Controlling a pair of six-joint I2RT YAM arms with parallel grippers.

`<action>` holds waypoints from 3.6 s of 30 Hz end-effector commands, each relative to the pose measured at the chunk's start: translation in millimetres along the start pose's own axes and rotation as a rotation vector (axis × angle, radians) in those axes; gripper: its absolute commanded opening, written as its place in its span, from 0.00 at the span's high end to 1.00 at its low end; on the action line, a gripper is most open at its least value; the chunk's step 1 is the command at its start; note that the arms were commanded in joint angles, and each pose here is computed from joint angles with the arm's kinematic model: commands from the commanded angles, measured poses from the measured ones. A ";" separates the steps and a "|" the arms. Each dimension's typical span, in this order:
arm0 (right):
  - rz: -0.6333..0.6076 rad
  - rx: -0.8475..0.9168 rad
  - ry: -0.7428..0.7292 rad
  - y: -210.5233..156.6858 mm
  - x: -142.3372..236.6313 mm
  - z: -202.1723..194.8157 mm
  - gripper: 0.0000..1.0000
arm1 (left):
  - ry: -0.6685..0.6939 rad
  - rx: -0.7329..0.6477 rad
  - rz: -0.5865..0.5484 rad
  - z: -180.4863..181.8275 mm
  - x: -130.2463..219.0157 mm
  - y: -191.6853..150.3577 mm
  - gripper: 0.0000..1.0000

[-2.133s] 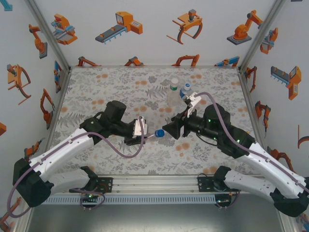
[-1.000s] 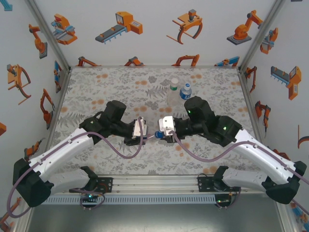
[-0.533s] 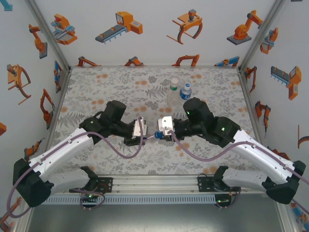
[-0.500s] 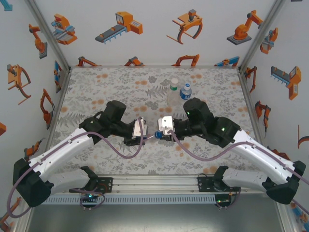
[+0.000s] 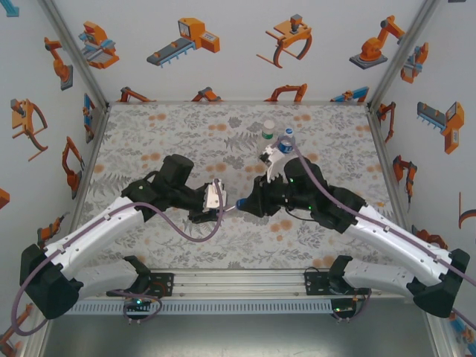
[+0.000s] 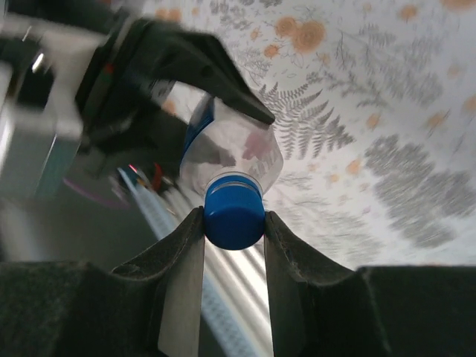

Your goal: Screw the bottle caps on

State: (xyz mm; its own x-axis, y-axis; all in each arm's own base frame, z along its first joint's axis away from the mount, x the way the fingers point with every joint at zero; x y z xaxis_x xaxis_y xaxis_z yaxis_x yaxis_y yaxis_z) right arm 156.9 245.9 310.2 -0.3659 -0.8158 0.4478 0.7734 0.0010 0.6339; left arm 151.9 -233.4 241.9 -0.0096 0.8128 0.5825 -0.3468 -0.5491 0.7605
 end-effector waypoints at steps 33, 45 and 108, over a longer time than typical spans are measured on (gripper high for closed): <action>-0.106 0.983 0.211 11.8 56.9 49.9 0.37 | -0.030 -0.056 -0.115 -1.2 5.8 24.0 1.00; 0.029 1.195 0.300 -4.1 34.3 45.7 0.46 | -0.034 -0.057 -0.113 -1.7 5.5 23.4 1.00; -0.215 -0.644 -0.107 10.5 3.6 -24.0 0.94 | -0.026 -0.053 -0.116 -0.3 6.9 24.6 1.00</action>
State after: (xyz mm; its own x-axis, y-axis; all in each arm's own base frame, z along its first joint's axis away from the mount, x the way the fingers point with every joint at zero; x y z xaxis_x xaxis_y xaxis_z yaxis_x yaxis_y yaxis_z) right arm 166.6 232.3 296.3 -0.4949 -0.7290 0.4730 0.8675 -0.4462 0.2200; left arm 155.3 -232.2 241.9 -0.0332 0.8064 0.5904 -0.3342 -0.5657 0.7538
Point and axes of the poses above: each hand's point on the last joint's axis, 136 mm out from that joint toward the fingers, its own x axis back along the fingers, its own z axis along the line the jaws close on, y = z × x, the point moved 6 cm from there along x, back along the fingers, and after that the axes turned 6 degrees about -x, right-handed, at the moved point
